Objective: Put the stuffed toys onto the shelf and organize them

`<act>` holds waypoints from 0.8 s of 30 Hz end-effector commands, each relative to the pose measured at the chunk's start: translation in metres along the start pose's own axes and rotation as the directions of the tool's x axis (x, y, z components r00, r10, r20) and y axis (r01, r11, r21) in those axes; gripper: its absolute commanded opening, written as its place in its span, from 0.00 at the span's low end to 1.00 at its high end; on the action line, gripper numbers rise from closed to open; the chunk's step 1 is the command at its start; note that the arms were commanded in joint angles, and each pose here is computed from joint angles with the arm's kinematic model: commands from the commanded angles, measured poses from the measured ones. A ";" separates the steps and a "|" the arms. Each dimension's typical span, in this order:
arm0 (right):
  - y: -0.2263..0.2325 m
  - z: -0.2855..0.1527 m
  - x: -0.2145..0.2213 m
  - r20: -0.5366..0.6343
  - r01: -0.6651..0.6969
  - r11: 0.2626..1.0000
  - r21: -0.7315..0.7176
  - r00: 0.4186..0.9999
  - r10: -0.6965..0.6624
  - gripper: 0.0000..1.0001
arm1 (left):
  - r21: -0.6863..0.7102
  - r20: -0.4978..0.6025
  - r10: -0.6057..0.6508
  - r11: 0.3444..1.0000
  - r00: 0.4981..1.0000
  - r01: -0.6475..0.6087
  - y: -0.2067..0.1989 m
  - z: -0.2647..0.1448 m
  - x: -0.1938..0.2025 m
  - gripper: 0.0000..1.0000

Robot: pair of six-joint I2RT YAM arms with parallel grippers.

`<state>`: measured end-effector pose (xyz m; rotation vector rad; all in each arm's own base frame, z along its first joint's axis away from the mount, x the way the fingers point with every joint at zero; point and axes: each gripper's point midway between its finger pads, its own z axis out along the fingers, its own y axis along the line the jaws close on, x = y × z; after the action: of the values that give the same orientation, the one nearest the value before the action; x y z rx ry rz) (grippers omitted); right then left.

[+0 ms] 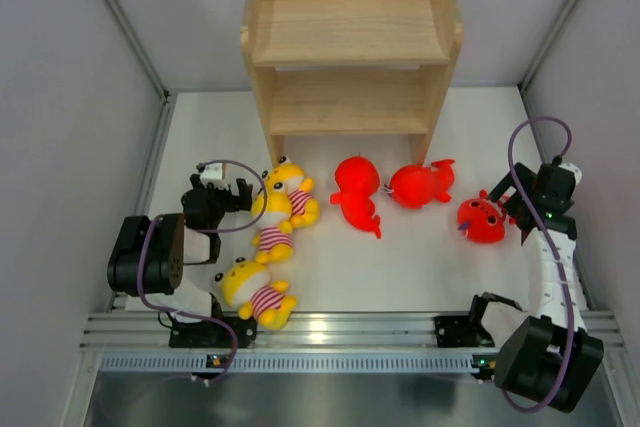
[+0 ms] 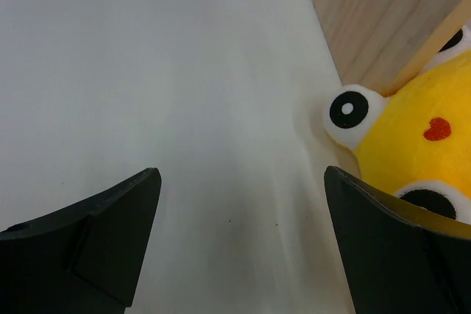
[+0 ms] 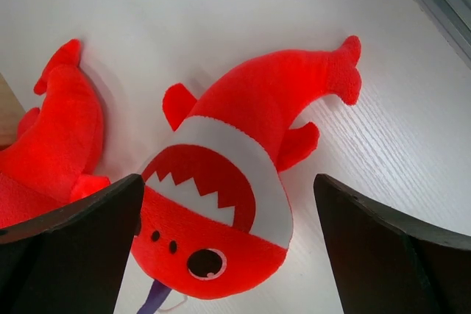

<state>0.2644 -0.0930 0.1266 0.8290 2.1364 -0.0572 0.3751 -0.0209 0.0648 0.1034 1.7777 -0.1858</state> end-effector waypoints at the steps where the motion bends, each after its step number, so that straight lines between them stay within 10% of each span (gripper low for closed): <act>1: 0.004 -0.004 -0.014 0.049 0.005 1.000 -0.026 0.999 -0.004 0.99 | 0.015 0.075 0.029 0.999 0.997 -0.030 -0.001 0.006 -0.022 0.99; 13: 0.015 -0.018 -0.025 0.047 -0.002 0.998 -0.067 0.999 0.005 0.99 | 0.115 0.218 -0.007 0.993 0.976 -0.018 -0.011 -0.011 -0.074 0.97; 18: 0.005 0.006 -0.024 -0.011 -0.114 0.993 -0.023 0.993 0.114 1.00 | 0.226 -0.186 -0.191 0.946 0.964 0.231 0.012 -0.001 -0.080 0.91; 24: -0.015 0.044 -0.017 -0.045 -0.263 0.963 0.049 0.963 0.265 0.99 | 0.291 -0.325 -0.079 0.940 0.942 0.179 -0.006 -0.038 -0.076 0.94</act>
<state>0.2762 -0.1151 0.1030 1.0664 2.1523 0.0231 0.4083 0.0100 0.1875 0.1944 1.8123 -0.4055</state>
